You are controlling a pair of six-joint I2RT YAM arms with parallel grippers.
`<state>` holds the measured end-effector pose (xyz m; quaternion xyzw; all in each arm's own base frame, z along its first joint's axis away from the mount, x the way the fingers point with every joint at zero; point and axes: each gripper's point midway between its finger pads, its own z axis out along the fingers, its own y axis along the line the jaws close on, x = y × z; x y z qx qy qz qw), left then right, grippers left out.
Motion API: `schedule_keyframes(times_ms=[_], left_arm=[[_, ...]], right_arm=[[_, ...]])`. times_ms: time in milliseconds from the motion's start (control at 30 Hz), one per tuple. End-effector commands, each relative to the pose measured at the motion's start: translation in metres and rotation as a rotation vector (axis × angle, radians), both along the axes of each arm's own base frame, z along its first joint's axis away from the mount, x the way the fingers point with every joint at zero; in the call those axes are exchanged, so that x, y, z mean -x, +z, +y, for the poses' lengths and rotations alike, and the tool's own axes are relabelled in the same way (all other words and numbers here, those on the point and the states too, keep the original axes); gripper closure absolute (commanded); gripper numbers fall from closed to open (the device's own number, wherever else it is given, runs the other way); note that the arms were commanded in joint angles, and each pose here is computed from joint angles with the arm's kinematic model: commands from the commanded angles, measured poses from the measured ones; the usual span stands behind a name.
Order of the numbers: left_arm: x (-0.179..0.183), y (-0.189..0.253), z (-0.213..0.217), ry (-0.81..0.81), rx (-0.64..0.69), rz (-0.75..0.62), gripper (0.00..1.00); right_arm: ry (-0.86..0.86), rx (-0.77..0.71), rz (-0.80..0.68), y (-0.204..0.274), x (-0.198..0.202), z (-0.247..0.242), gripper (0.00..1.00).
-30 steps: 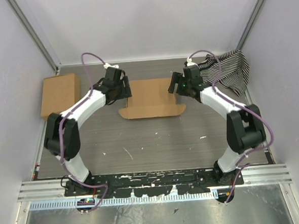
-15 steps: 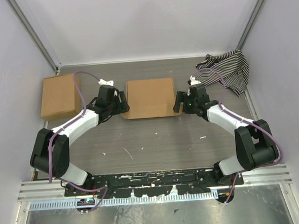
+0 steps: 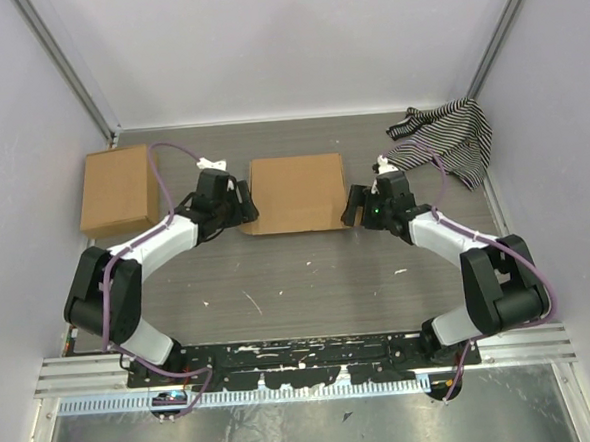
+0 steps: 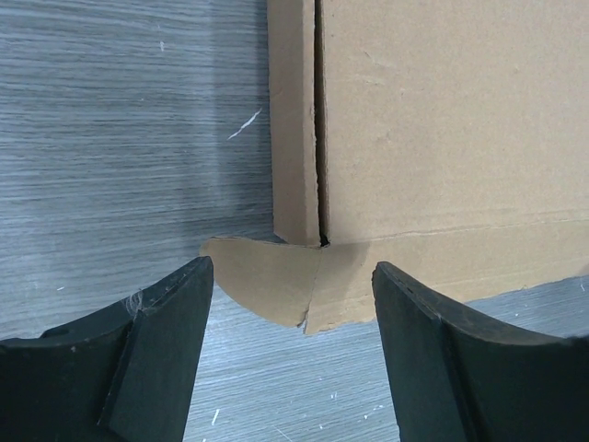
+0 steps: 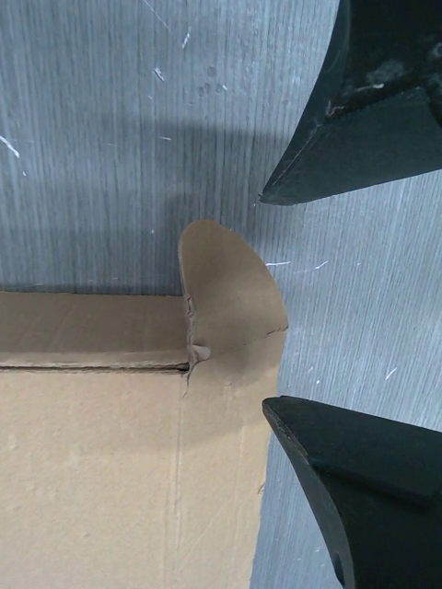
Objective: Fold the paper box
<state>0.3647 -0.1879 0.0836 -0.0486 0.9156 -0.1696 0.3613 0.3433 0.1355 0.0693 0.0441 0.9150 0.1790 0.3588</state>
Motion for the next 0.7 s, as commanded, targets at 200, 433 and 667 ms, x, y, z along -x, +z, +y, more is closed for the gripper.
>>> schedule_keyframes(times_ms=[200, 433, 667], left_arm=[[0.004, -0.013, -0.011, -0.018, 0.057, 0.020, 0.25], [0.010, -0.021, -0.018, -0.034, 0.072, 0.044, 0.26], [0.014, -0.023, -0.026, -0.047, 0.095, 0.050, 0.26]], right_arm=[[0.086, -0.094, -0.083, 0.013, -0.007, 0.020, 0.11], [0.109, -0.114, -0.082, 0.013, -0.007, 0.025, 0.13], [0.138, -0.136, -0.082, 0.015, -0.004, 0.031, 0.16]])
